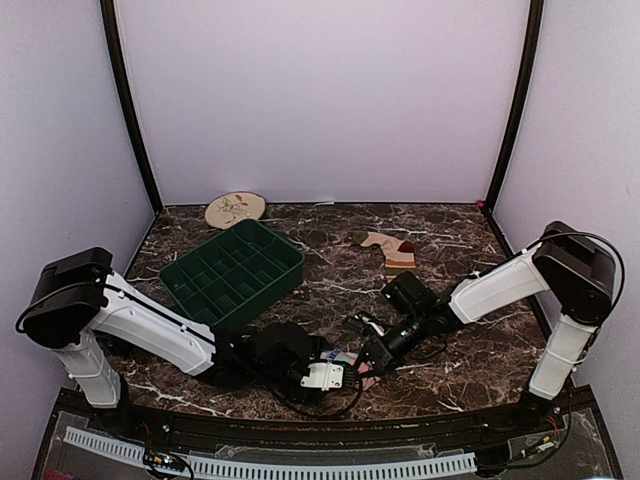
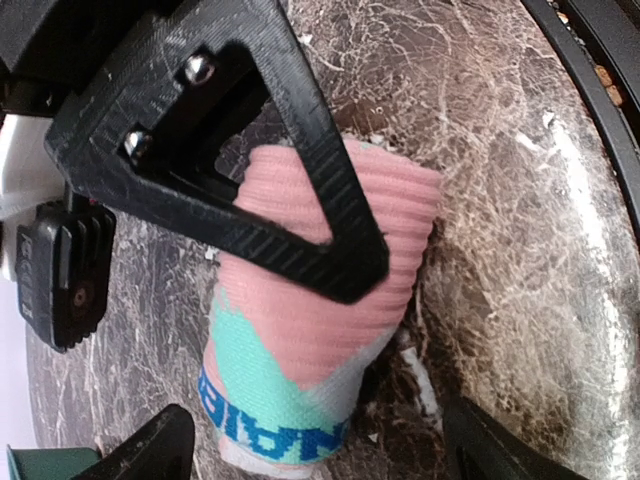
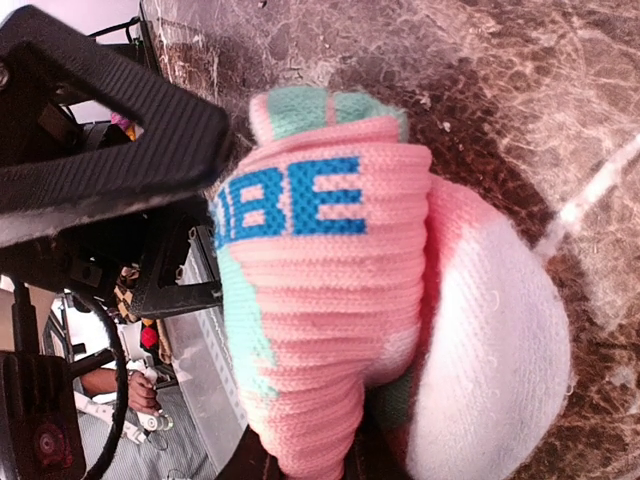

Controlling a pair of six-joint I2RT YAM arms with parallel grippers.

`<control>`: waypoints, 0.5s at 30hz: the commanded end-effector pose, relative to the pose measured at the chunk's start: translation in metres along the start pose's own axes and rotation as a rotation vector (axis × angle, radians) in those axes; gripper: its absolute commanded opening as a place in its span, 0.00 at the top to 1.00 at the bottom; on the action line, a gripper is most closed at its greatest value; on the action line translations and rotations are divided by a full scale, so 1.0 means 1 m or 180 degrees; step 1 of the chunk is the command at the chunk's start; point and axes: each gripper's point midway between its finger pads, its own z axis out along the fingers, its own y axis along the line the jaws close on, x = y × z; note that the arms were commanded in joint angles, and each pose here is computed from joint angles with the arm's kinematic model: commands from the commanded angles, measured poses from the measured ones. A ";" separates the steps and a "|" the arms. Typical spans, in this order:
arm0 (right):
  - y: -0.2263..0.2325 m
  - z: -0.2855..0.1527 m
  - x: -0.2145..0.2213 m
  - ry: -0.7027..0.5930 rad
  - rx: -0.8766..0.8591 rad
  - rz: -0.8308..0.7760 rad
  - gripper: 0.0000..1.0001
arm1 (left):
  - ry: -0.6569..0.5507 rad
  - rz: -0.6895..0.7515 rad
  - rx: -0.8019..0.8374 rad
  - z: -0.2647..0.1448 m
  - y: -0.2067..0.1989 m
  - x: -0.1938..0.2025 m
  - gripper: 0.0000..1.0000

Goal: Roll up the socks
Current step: Roll the sock at the center of the board.

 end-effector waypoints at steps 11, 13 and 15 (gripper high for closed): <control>-0.006 0.004 0.005 0.0112 -0.0002 0.0110 1.00 | 0.0095 0.0188 -0.0476 0.037 0.013 -0.003 0.10; -0.005 0.004 0.004 0.0126 -0.0010 0.0107 1.00 | 0.0181 0.0162 -0.0501 0.039 0.012 0.005 0.10; -0.006 0.005 0.005 0.0153 -0.0014 0.0115 1.00 | 0.0241 0.0146 -0.0499 0.040 0.009 0.011 0.13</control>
